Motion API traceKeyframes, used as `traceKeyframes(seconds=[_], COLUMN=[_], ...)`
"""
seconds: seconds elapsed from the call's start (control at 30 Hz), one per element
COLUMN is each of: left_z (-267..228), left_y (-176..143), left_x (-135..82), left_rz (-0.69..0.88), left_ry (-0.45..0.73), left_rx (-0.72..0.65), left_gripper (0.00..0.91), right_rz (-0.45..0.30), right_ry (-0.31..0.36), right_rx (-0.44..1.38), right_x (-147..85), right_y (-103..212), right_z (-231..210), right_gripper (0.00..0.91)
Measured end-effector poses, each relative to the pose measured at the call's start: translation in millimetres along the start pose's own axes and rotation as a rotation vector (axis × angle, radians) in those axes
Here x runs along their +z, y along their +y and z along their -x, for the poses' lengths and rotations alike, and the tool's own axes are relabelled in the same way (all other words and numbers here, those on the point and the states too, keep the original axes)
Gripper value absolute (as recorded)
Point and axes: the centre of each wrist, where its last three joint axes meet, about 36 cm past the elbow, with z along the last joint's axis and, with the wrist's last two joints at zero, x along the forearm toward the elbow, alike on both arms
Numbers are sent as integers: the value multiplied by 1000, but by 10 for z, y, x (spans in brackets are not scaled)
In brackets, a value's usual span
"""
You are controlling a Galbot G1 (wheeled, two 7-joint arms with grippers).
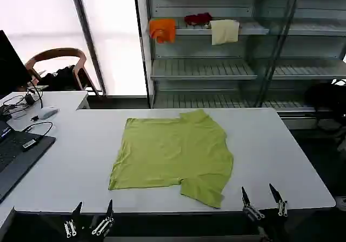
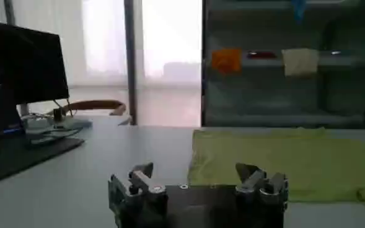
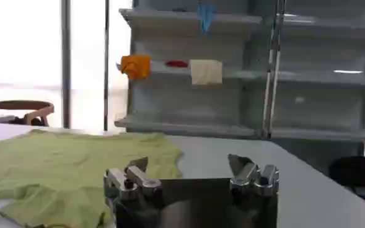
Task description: Fold and organize the clothes.
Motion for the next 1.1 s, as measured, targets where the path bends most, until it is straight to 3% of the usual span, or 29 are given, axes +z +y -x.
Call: traceKeyframes(seconds=[0.2,0.53,0.77,1.1], left_z=[123,353,537,907], left_y=[22,97,150,231], left_x=[-208,-399,-414,-333], left_rz=[24,41,23,-30], left_ry=[62,192,250,300], left_rx=[10,87,126,143], left_gripper=[907,907,907,907], right_rz=[-4,1,7,2], right_ry=[127,316,370,382], right_rx=[-32,-99,-123,-131], right_x=[-202,-261,-277,-292], right_y=[142,345,445,517], right_z=[61,80,127,192], right_gripper=[907,907,907,907])
